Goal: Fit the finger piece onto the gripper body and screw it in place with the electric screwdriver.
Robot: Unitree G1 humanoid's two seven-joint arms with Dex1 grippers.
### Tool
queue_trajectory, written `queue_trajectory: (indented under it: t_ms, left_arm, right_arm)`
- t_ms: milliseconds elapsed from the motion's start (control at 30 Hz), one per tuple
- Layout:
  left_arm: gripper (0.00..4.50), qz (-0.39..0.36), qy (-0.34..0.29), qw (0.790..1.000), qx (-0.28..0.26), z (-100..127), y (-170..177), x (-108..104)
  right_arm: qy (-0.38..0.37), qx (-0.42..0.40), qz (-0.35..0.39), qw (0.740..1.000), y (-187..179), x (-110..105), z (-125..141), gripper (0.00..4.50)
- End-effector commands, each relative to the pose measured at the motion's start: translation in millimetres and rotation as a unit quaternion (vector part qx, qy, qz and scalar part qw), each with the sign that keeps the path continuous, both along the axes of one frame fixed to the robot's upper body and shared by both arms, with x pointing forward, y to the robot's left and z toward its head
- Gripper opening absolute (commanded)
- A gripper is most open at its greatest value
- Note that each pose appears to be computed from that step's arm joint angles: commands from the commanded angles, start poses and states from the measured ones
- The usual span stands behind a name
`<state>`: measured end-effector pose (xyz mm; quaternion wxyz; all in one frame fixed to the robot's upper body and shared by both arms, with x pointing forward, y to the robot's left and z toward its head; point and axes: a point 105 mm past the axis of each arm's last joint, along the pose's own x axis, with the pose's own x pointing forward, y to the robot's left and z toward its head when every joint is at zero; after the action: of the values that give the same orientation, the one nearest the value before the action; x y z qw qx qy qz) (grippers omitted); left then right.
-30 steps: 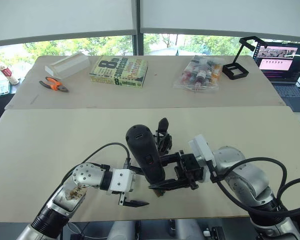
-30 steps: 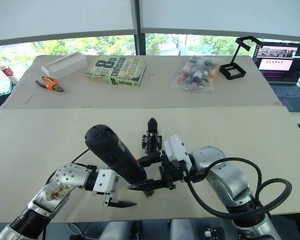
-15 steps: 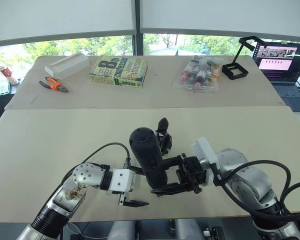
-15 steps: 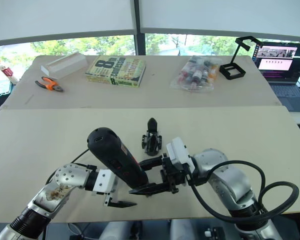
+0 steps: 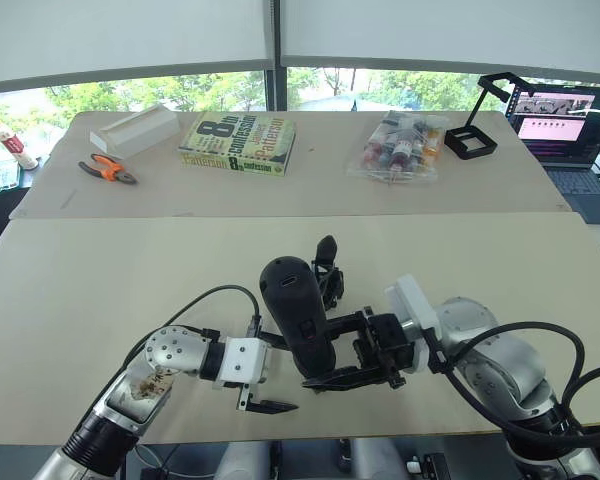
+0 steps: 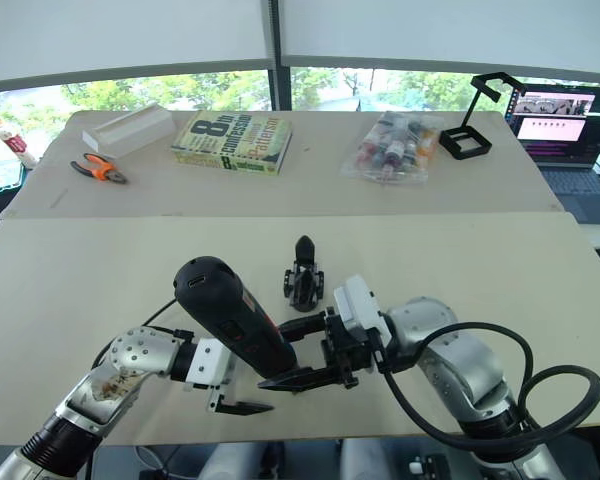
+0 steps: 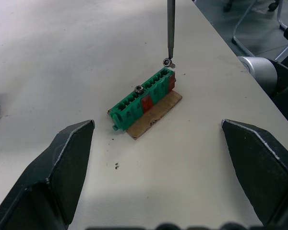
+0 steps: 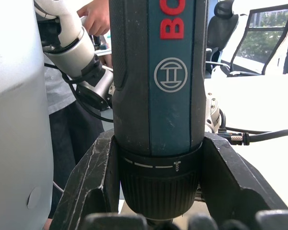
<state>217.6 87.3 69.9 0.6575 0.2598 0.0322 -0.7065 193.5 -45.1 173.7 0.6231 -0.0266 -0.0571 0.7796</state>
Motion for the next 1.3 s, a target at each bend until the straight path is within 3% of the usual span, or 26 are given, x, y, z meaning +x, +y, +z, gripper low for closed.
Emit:
queue_trajectory:
  t_ms: [33,1300]
  left_arm:
    - [4.50,-0.008,-0.015,1.000,-0.008,5,-4,0]
    - [4.50,-0.002,-0.020,1.000,-0.010,8,-4,5]
  right_arm:
    - [-0.036,0.028,0.012,0.999,-1,-5,16,1.90]
    - [-0.034,0.016,0.017,0.999,0,-6,4,1.90]
